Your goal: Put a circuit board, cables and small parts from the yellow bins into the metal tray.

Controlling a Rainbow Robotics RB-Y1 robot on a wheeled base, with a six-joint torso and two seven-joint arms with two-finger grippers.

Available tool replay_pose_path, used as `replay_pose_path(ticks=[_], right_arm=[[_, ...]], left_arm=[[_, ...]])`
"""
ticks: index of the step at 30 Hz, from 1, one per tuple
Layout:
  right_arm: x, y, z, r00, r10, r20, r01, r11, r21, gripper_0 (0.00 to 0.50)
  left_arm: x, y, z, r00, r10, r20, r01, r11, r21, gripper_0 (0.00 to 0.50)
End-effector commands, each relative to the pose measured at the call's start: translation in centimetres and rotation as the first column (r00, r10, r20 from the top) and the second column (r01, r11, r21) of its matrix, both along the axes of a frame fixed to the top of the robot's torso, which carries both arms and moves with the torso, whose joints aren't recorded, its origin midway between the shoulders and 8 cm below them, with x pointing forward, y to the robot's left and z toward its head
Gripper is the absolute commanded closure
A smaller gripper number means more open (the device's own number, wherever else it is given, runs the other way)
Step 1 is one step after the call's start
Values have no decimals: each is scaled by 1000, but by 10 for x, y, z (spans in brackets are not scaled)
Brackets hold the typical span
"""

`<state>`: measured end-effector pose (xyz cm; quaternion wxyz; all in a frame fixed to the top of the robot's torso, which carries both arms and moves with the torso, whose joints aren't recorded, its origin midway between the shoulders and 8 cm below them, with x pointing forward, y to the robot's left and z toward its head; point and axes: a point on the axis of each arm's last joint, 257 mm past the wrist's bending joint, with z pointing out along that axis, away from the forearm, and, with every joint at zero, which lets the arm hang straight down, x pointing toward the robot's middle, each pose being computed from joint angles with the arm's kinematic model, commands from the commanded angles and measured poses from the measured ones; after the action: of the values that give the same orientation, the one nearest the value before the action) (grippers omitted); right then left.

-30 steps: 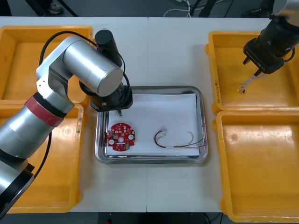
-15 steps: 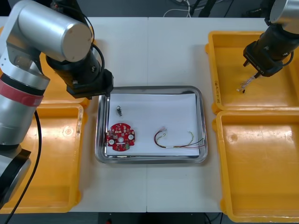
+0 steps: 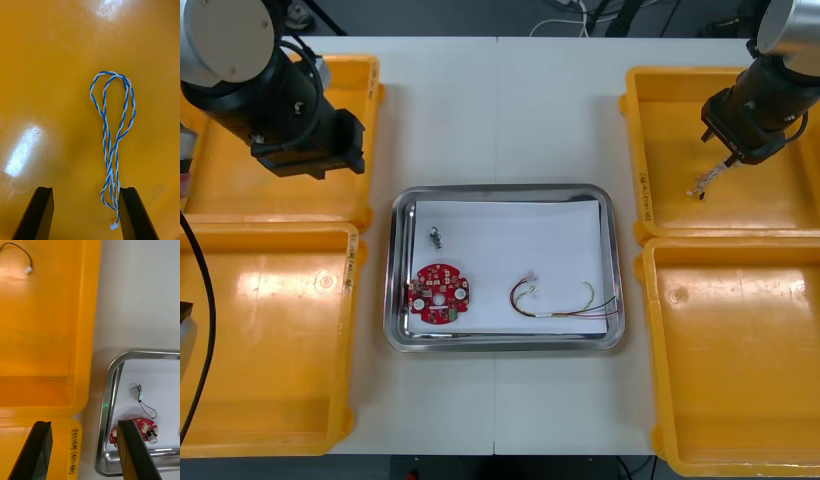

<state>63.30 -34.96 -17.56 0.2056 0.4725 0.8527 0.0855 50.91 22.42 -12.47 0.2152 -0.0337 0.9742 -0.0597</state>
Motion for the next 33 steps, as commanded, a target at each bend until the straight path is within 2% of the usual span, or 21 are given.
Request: replay_pose_path(ticks=[1, 9, 11, 16, 21, 23, 33], right_arm=[[2, -11, 2, 999, 41, 14, -40, 999, -33, 0], [-1, -17, -18, 999, 31, 17, -31, 999, -17, 0], [-2, -18, -23, 999, 29, 17, -29, 1000, -12, 0], [-2, -13, -25, 999, 33, 19, -34, 999, 7, 0], [-2, -7, -28, 999, 32, 22, -33, 999, 42, 0], [-3, -4, -33, 999, 28, 23, -29, 998, 62, 0], [-7, -8, -45, 999, 29, 14, -30, 998, 63, 0]], left_arm=[[10, 27, 38, 995, -68, 75, 63, 995, 71, 0], [16, 70, 35, 997, -64, 51, 58, 992, 116, 0], [19, 80, 33, 997, -68, 40, 62, 989, 136, 0], [25, 98, 28, 998, -68, -2, 68, 986, 152, 0], [44, 103, 27, 996, -83, 26, 78, 985, 153, 0], [57, 108, 27, 994, -97, 59, 86, 983, 160, 0], [89, 121, 25, 982, -141, 127, 116, 975, 187, 0]])
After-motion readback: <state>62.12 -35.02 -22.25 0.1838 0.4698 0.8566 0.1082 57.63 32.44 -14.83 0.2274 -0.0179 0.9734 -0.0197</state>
